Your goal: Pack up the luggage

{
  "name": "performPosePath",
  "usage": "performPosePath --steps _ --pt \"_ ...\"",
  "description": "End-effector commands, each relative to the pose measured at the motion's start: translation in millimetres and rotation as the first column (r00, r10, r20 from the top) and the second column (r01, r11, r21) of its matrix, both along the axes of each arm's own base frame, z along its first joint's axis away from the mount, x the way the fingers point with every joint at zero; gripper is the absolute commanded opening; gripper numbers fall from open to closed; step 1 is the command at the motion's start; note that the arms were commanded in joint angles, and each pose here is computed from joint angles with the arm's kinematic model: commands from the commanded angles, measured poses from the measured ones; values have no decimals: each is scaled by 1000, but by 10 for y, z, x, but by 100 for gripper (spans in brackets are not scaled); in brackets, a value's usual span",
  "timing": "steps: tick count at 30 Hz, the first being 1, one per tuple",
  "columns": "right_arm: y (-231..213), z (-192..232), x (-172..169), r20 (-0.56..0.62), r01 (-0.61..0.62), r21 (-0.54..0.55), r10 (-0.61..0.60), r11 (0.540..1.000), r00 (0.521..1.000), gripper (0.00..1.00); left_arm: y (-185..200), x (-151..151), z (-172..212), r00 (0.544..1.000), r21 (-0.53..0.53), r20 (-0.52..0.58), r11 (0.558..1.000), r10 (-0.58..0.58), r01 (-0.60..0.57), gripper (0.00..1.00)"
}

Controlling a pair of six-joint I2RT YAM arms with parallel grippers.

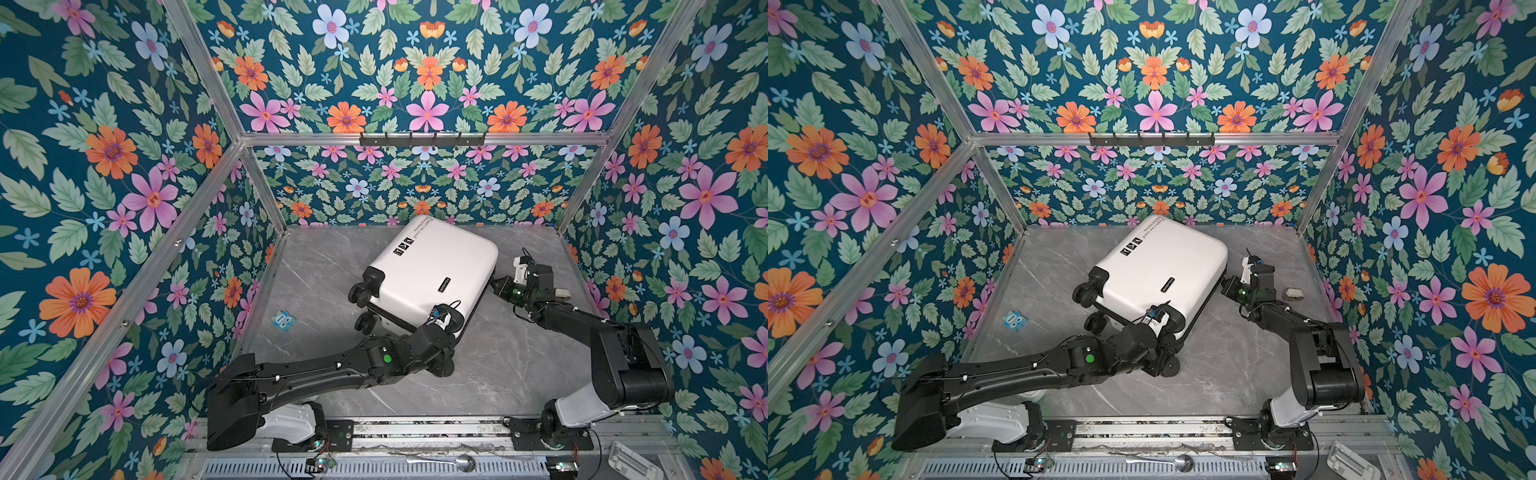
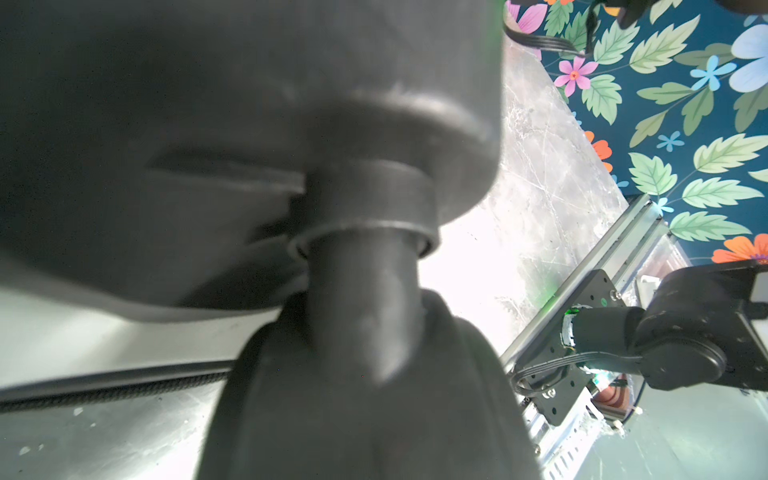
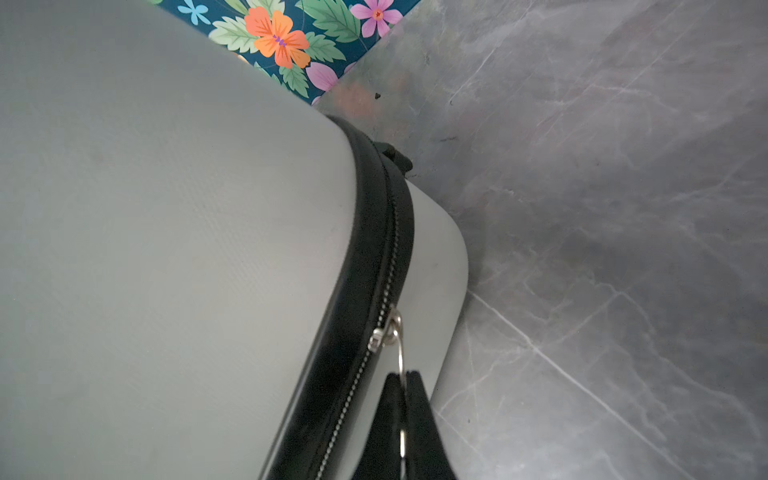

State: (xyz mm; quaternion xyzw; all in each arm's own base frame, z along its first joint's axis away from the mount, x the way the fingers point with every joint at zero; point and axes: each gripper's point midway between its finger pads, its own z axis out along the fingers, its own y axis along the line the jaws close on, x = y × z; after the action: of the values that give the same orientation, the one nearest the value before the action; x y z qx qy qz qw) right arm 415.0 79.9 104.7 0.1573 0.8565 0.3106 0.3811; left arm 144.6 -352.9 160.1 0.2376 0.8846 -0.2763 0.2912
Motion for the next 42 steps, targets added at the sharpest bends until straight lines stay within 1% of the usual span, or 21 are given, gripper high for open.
performPosePath --steps 1,9,13,14,16,20,27,31,36,38,41,42 --pt "-170 -135 20 -58 83 -11 -84 996 995 0 -23 32 115 999 -33 37 999 3 -2 0" --pt "-422 -105 160 -62 104 25 -102 994 993 0 120 -27 129 999 -30 36 1000 2 0 0" --pt "-604 -88 223 -63 126 37 -123 991 990 0 195 -69 181 999 -48 39 999 -3 5 0" --pt "-638 -167 236 -82 137 47 -133 989 988 0 212 -80 192 999 -52 39 999 -6 8 0" --pt "-650 -204 271 -82 144 68 -138 987 987 0 232 -100 211 999 -58 39 998 -11 13 0" --pt "-669 -188 361 -77 151 76 -145 986 986 0 302 -130 194 999 -51 36 999 -17 19 0" --pt "-700 -37 496 -30 120 28 -119 992 992 0 442 -175 174 999 -49 34 999 -19 20 0" --pt "-696 23 517 -13 94 -3 -94 996 996 0 499 -203 159 999 -49 29 999 -24 25 0" --pt "-603 54 454 5 37 15 -38 999 999 0 565 -190 159 999 -40 38 999 -9 11 0" --pt "-560 40 418 -6 19 29 -18 999 1000 0 575 -170 180 999 -40 48 999 -1 2 0" --pt "-549 -23 362 -58 18 39 -16 999 998 0 596 -141 196 998 -37 61 999 15 -12 0" --pt "-559 -51 337 -75 27 33 -24 999 997 14 611 -123 205 997 -34 67 999 26 -23 0"
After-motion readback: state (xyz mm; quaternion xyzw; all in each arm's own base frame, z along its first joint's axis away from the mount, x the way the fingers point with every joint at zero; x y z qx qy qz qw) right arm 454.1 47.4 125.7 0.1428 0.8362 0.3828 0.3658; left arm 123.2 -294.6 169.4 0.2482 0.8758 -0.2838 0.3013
